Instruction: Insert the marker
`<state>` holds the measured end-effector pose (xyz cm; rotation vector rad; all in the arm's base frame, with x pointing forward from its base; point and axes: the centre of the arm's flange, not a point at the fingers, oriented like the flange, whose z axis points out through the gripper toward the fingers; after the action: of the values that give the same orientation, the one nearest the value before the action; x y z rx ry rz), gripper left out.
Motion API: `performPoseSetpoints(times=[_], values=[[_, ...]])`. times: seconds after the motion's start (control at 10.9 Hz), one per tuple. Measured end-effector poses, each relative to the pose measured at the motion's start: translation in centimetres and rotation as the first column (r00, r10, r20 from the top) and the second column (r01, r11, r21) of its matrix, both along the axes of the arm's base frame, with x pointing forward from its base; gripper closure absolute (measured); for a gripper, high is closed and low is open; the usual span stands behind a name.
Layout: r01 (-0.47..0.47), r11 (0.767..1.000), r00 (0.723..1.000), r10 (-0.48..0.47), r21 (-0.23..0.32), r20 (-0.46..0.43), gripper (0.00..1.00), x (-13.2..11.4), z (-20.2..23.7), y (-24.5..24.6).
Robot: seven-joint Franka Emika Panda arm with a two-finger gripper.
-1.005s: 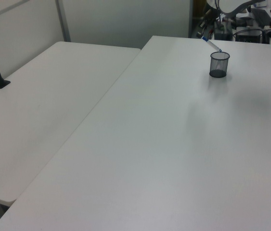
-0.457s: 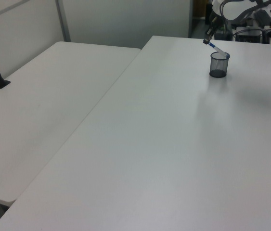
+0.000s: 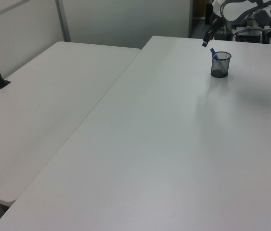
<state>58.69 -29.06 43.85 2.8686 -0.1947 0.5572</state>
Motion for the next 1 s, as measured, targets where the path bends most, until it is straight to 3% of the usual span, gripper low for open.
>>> performPoseSetpoints(times=[0.18, 0.64, 0.82, 1.0], values=[[-0.016, 1.000, 1.000, 0.016, 0.018, -0.011, 0.01, 0.5, 0.1, 1.4], [-0.083, 0.984, 0.991, 0.099, 0.160, -0.093, 0.00, 3.5, 5.1, 14.7], [-0.125, 0.969, 0.975, 0.159, 0.211, -0.153, 0.00, 2.5, 8.8, 22.1], [-0.145, 0.961, 0.948, 0.204, 0.237, -0.246, 0.00, -0.1, 12.1, 27.7]])
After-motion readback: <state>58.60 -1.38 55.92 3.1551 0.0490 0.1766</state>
